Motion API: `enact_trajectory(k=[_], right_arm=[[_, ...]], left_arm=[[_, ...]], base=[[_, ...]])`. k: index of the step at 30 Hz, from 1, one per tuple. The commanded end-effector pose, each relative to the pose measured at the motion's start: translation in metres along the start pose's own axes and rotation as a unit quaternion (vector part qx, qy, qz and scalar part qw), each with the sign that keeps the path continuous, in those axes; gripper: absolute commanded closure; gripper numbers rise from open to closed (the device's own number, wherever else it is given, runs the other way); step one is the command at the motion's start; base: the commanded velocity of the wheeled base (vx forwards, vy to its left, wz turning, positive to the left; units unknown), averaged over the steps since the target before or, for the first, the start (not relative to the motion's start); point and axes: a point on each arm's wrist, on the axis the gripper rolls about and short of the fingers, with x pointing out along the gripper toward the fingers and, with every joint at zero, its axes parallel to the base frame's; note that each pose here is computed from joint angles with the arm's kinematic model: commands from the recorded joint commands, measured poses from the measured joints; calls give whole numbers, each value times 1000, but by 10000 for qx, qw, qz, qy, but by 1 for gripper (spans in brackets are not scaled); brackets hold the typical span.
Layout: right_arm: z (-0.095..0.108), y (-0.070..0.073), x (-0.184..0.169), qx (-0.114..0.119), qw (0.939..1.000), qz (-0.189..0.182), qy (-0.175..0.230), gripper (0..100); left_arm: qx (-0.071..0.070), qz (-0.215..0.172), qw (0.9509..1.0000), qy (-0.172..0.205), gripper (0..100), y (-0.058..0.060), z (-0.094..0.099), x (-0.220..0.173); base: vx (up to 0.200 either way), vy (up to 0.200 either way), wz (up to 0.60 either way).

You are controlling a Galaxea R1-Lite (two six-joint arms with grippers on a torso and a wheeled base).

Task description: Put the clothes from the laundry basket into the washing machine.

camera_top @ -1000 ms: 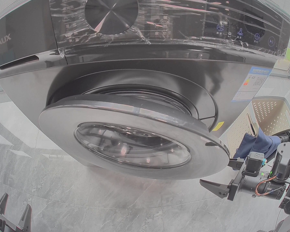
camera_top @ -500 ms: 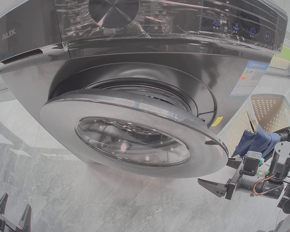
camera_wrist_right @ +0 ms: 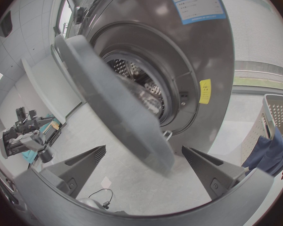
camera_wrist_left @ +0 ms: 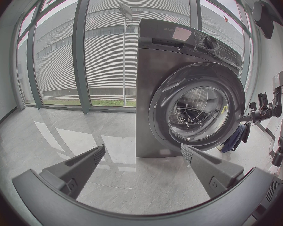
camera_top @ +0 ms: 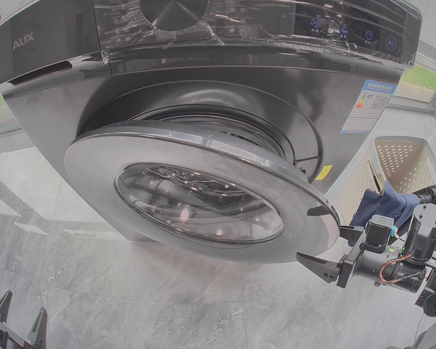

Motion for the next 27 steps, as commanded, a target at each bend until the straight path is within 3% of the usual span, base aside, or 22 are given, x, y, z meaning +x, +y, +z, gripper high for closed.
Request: enact_trajectory(k=[1, 9, 21, 27], right_arm=[[3, -1, 4, 41, 10000, -35, -39, 0], [-7, 11, -1, 20, 9996, 242, 174, 0], [0, 3, 13, -5, 9999, 25, -159, 0], [-16, 8, 21, -33, 9999, 80, -106, 0]], left_arm=[[-1, 8, 10000, 12, 0, 0, -5, 0], [-1, 8, 10000, 12, 0, 0, -5, 0], [-1, 8, 10000, 5, 0, 0, -5, 0], [-1, 8, 10000, 12, 0, 0, -5, 0]], base=[[-200, 0, 0], [-200, 0, 0], [0, 0, 0], [-200, 0, 0]])
